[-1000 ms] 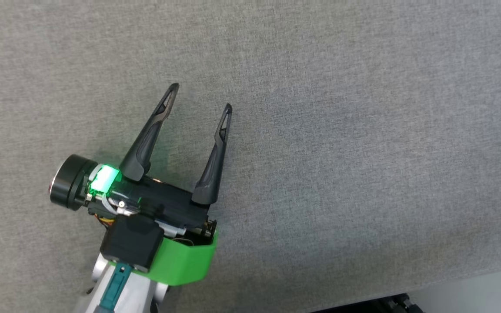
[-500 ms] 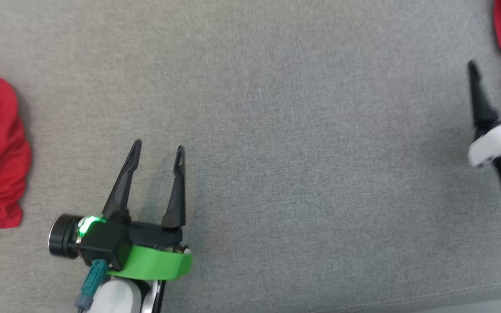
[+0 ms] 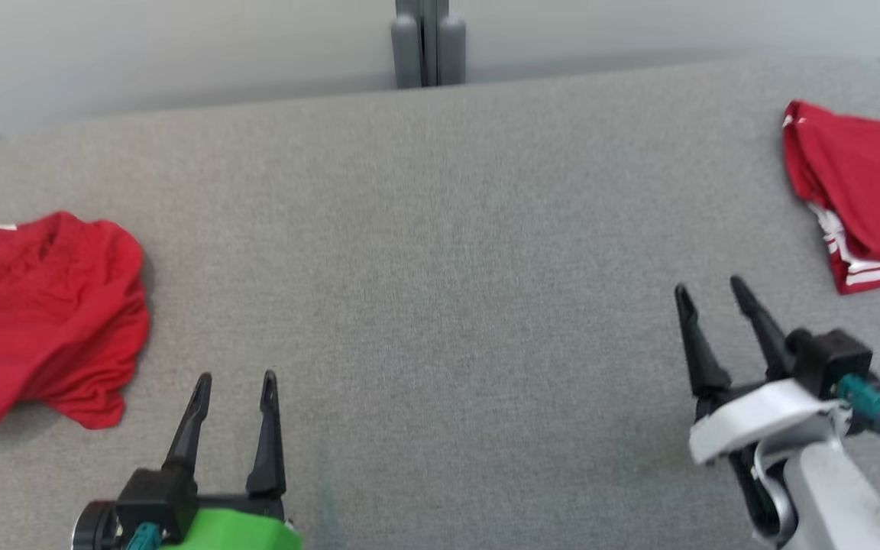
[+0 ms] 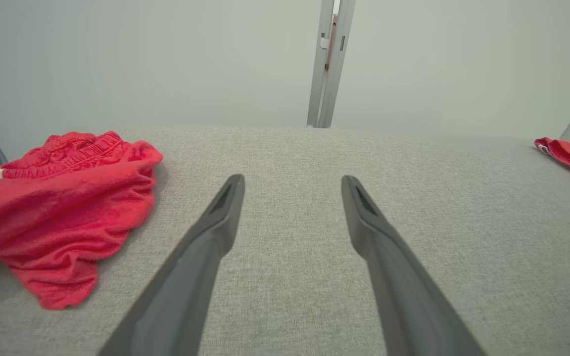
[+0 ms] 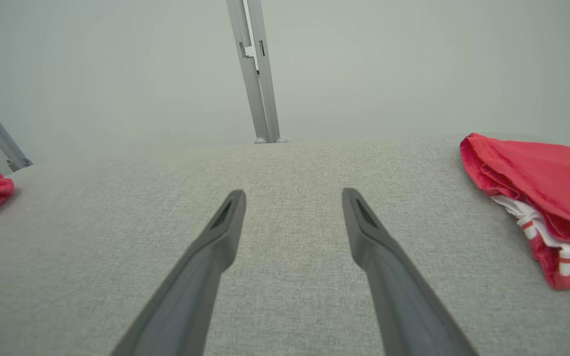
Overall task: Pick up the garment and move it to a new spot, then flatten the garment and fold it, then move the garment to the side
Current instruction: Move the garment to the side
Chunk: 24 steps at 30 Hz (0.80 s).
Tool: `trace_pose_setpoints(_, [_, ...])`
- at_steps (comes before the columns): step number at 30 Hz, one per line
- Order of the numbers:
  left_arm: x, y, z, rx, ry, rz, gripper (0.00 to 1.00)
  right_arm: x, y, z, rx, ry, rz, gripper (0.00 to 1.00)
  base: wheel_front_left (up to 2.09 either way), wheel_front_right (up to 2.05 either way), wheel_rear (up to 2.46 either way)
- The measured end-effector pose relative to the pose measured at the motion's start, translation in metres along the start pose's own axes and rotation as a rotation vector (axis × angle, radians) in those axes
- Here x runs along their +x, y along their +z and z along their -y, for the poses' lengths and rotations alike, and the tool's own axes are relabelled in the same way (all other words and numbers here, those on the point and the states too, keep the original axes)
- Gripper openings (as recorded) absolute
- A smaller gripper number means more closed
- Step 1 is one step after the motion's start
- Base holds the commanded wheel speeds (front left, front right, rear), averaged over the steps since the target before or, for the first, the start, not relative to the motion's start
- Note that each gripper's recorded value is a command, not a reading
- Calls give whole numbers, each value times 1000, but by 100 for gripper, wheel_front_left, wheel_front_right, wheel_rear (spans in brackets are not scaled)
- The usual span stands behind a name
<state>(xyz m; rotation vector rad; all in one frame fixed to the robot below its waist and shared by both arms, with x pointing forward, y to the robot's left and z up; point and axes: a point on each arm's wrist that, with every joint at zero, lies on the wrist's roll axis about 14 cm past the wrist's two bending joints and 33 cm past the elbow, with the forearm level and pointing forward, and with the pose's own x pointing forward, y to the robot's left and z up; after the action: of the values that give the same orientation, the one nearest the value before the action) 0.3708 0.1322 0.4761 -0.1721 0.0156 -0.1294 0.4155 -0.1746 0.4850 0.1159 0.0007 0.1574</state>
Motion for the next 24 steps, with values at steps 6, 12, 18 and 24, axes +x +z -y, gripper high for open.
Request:
trace_pose_setpoints(6, [-23, 17, -1, -6, 12, 50, 100, -29, 30, -16, 2, 5, 100, 100, 0, 0, 0])
trace_pose_setpoints(12, [-43, 28, 1, 7, 13, 87, 100, -55, 43, -29, 1, 18, 150, 100, 0, 0, 0])
trace_pose_setpoints(18, [-60, 28, 4, 22, 14, 94, 100, -75, 42, -33, 23, 14, 157, 100, 0, 0, 0])
trace_pose_setpoints(24, [-67, 28, 3, 27, 18, 99, 100, -79, 41, -41, 27, 31, 156, 100, 0, 0, 0])
